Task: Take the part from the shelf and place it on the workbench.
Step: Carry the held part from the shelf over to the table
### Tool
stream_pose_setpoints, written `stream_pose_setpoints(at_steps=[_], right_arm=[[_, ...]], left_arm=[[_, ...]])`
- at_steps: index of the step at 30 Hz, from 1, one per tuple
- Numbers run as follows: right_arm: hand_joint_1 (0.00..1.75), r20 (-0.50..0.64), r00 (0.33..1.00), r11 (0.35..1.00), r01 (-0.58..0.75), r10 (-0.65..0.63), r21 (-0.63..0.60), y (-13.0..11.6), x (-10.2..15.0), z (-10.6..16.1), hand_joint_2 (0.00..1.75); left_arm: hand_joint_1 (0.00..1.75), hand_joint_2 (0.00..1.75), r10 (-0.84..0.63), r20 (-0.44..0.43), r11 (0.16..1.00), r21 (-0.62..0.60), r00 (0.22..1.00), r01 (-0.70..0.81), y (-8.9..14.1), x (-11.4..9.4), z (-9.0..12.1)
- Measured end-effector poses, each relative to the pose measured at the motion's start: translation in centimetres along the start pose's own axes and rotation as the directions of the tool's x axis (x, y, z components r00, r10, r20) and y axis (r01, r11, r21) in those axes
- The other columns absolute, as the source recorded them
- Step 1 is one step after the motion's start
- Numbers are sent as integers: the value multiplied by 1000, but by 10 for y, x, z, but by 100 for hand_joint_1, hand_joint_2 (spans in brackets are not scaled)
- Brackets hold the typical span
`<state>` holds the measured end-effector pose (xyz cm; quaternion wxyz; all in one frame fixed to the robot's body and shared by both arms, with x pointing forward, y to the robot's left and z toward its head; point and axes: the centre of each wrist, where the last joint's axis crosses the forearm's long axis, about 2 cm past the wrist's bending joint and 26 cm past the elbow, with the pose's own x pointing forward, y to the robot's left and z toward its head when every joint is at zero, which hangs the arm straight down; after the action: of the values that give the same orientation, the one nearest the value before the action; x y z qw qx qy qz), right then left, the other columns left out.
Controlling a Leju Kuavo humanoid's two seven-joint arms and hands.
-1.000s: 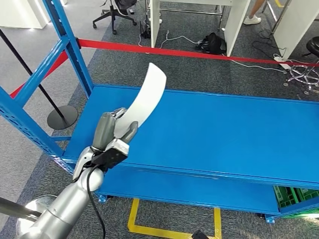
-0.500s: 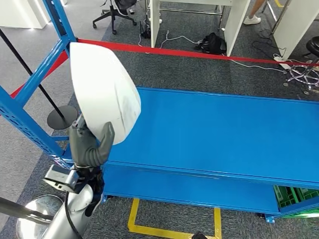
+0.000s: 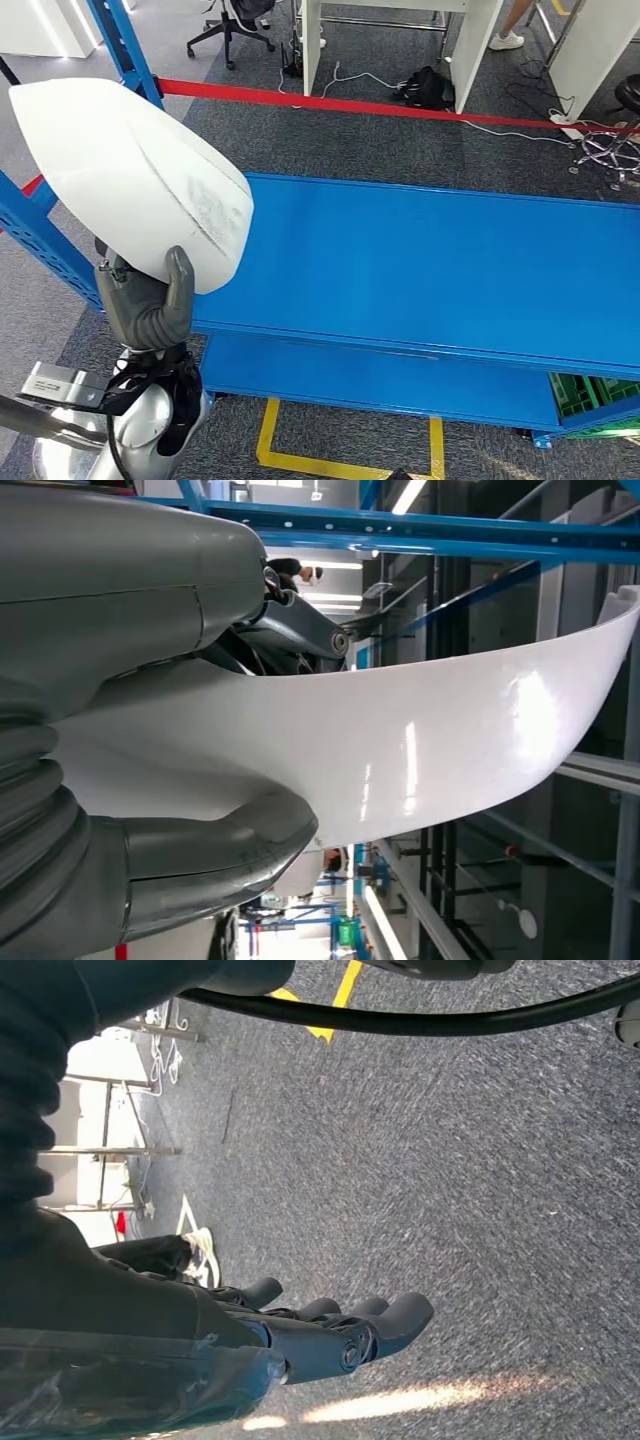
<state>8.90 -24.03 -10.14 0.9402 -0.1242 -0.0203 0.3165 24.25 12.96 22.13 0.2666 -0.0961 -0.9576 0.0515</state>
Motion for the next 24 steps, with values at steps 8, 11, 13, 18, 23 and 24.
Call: stream_pose_setpoints(at_steps=[8,11,13,18,23,24], right_arm=[[0,-1,1000,1000,1,-1,1,1,0,0,175],[0,-1,1000,1000,1,-1,1,1,0,0,175],[0,-1,1000,1000,3,-3,1,1,-1,0,175],[0,-1,1000,1000,16,-16,-1,2,-2,0,175],[0,1,999,999,33,-33,-1,4,-5,0,175],[0,0,999,999,36,-36,1,5,-6,0,175]], left_arm=[[175,175,96,-34,994,55,995,-94,-5,6,4],[175,175,152,-49,987,62,987,-149,-8,6,6],[175,175,220,-67,973,79,973,-215,-10,7,8],[175,175,307,-95,942,171,947,-288,-10,6,11],[175,175,305,-172,948,152,937,-280,-10,1,16],[175,175,291,-192,953,142,937,-267,-10,-2,18]])
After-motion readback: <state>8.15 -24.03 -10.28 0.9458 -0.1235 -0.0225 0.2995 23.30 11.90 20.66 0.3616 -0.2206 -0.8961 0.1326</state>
